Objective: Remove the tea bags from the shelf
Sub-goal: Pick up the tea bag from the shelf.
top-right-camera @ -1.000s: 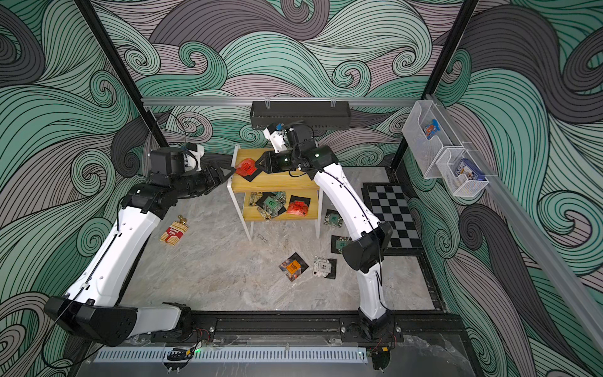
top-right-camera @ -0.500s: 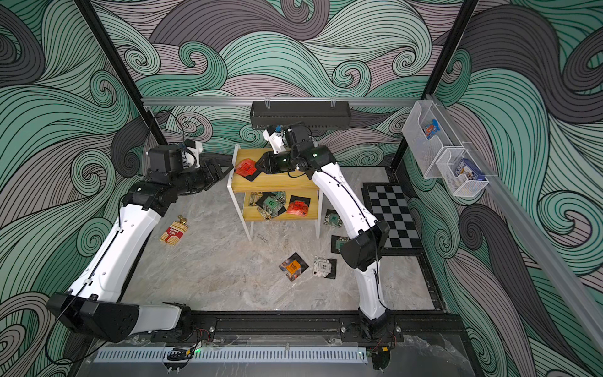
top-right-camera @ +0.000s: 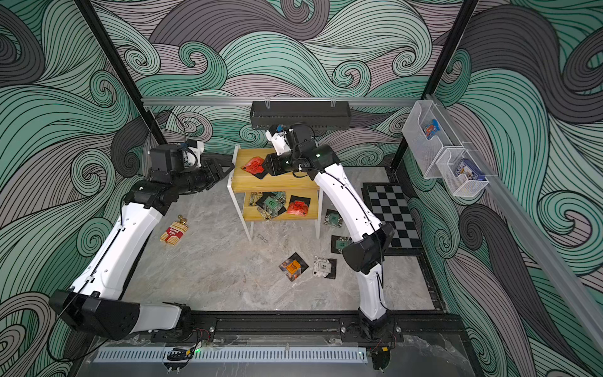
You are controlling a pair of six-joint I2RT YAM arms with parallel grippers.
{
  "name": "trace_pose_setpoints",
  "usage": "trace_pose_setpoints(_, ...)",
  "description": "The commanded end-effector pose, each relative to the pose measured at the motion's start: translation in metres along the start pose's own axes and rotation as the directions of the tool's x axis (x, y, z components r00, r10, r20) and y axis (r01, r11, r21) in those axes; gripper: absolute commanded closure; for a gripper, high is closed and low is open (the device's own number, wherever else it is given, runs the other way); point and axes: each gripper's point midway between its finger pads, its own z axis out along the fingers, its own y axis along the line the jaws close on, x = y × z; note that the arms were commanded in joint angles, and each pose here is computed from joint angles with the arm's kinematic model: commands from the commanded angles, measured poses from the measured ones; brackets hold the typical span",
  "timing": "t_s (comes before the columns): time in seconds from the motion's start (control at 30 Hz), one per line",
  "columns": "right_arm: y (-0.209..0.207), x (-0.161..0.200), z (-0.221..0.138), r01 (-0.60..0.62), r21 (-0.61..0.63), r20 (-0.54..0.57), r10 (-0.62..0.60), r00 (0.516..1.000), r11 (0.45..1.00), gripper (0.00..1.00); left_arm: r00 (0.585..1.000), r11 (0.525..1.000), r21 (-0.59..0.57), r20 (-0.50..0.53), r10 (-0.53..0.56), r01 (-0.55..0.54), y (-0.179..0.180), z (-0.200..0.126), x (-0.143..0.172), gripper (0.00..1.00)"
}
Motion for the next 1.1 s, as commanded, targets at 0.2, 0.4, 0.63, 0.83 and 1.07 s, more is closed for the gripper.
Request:
trace_pose_setpoints(0.2,0.028,-0.010,-0.033,0.159,0.010,0.052,-0.159,0.986,0.987,0.54,0.999,0.999,0.018,0.022,0.032,-0.032,-0.011,-0.010,-0.009,0.36)
trace_pose_setpoints(0.4,0.050,-0.014,-0.042,0.276,-0.033,0.083,-0.273,0.959,0.961,0.37,0.999,0.999,0.012,0.021,0.035,-0.035,-0.010,-0.014,-0.006,0.36)
trace_pose_setpoints(0.63,0.059,-0.012,-0.029,0.330,-0.078,0.083,-0.324,0.942,0.941,0.22,0.999,0.999,-0.004,0.023,0.041,-0.041,-0.007,-0.022,0.000,0.36)
trace_pose_setpoints(0.83,0.064,-0.002,-0.015,0.343,-0.133,0.060,-0.338,0.939,0.930,0.20,0.998,0.998,-0.029,0.029,0.048,-0.047,-0.002,-0.029,0.003,0.36)
trace_pose_setpoints(1.07,0.059,0.008,-0.003,0.336,-0.139,0.023,-0.337,0.941,0.931,0.19,0.999,0.998,-0.034,0.028,0.045,-0.044,0.000,-0.031,0.006,0.36)
